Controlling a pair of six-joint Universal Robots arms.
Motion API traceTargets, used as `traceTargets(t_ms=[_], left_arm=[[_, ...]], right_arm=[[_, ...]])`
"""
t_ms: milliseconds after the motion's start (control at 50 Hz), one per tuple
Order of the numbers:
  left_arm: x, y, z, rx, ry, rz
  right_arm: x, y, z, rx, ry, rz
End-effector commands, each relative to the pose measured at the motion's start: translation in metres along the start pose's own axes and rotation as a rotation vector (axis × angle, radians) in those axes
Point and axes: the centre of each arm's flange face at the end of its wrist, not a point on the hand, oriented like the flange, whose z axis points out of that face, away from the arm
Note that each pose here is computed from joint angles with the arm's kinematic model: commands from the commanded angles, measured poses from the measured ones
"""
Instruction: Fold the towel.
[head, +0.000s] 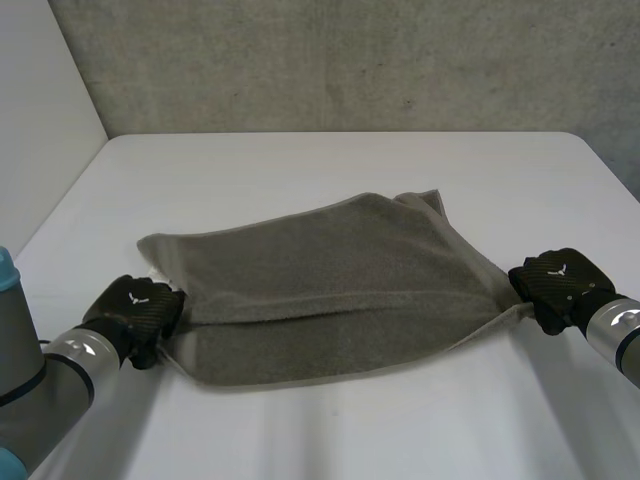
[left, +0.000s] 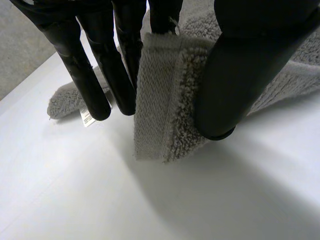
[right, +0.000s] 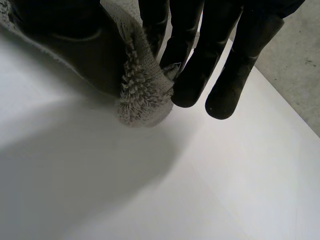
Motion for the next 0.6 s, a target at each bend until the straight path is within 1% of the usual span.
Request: traceTargets(t_ms=[20,100,140,160,180,200,220,240,260,280,300,320,340,360,380,400,420,440,460,480,520,580,600], left_arm=[[-0.004,0.004,0.014,0.018,-0.025,-0.004],[-0.012,-0.004,0.017,0.063,-0.060,0.000],[-0.015,-0.010,0.017,0.091,-0.073,0.003],[-0.022,-0.025,0.012,0.140,-0.102,0.005],[-0.032,-0.047,0.002,0.221,-0.142,0.005],[-0.032,-0.047,0.002,0.221,-0.142,0.005],[-0.041,-0.069,-0.011,0.308,-0.182,-0.007],[-0.052,-0.092,-0.026,0.402,-0.222,-0.033],[-0.052,-0.092,-0.027,0.403,-0.223,-0.033],[-0.064,-0.116,-0.045,0.504,-0.261,-0.068],[-0.064,-0.116,-0.045,0.505,-0.261,-0.068],[-0.076,-0.142,-0.066,0.614,-0.294,-0.108],[-0.085,-0.162,-0.086,0.703,-0.314,-0.149],[-0.085,-0.163,-0.087,0.704,-0.314,-0.149],[-0.093,-0.179,-0.106,0.771,-0.322,-0.178],[-0.099,-0.190,-0.122,0.813,-0.330,-0.207],[-0.099,-0.191,-0.122,0.814,-0.330,-0.207],[-0.104,-0.199,-0.134,0.837,-0.331,-0.227],[-0.104,-0.199,-0.134,0.837,-0.331,-0.227],[-0.105,-0.203,-0.140,0.841,-0.326,-0.239],[-0.106,-0.205,-0.142,0.830,-0.320,-0.247],[-0.104,-0.201,-0.138,0.792,-0.304,-0.255],[-0.102,-0.196,-0.132,0.764,-0.294,-0.258]], right_arm=[[0.002,-0.002,-0.001,0.003,0.007,-0.001],[0.008,-0.006,-0.001,0.013,0.022,0.005],[0.014,-0.015,-0.006,0.033,0.042,0.002],[0.014,-0.015,-0.006,0.033,0.042,0.002],[0.021,-0.030,-0.015,0.069,0.070,-0.017],[0.031,-0.052,-0.029,0.122,0.111,-0.047],[0.031,-0.052,-0.029,0.123,0.112,-0.047],[0.040,-0.073,-0.044,0.170,0.149,-0.069],[0.040,-0.073,-0.044,0.170,0.149,-0.069],[0.051,-0.096,-0.059,0.227,0.195,-0.093],[0.064,-0.117,-0.073,0.281,0.243,-0.104],[0.065,-0.117,-0.073,0.282,0.243,-0.104],[0.078,-0.138,-0.087,0.337,0.291,-0.109],[0.090,-0.159,-0.102,0.392,0.329,-0.105],[0.090,-0.159,-0.102,0.392,0.330,-0.105],[0.103,-0.179,-0.118,0.441,0.371,-0.093],[0.104,-0.180,-0.118,0.441,0.371,-0.093],[0.115,-0.195,-0.133,0.466,0.400,-0.079],[0.124,-0.206,-0.145,0.469,0.415,-0.066],[0.125,-0.206,-0.145,0.469,0.415,-0.066],[0.129,-0.221,-0.162,0.449,0.396,-0.053],[0.128,-0.220,-0.160,0.415,0.360,-0.034],[0.129,-0.214,-0.150,0.361,0.320,-0.002]])
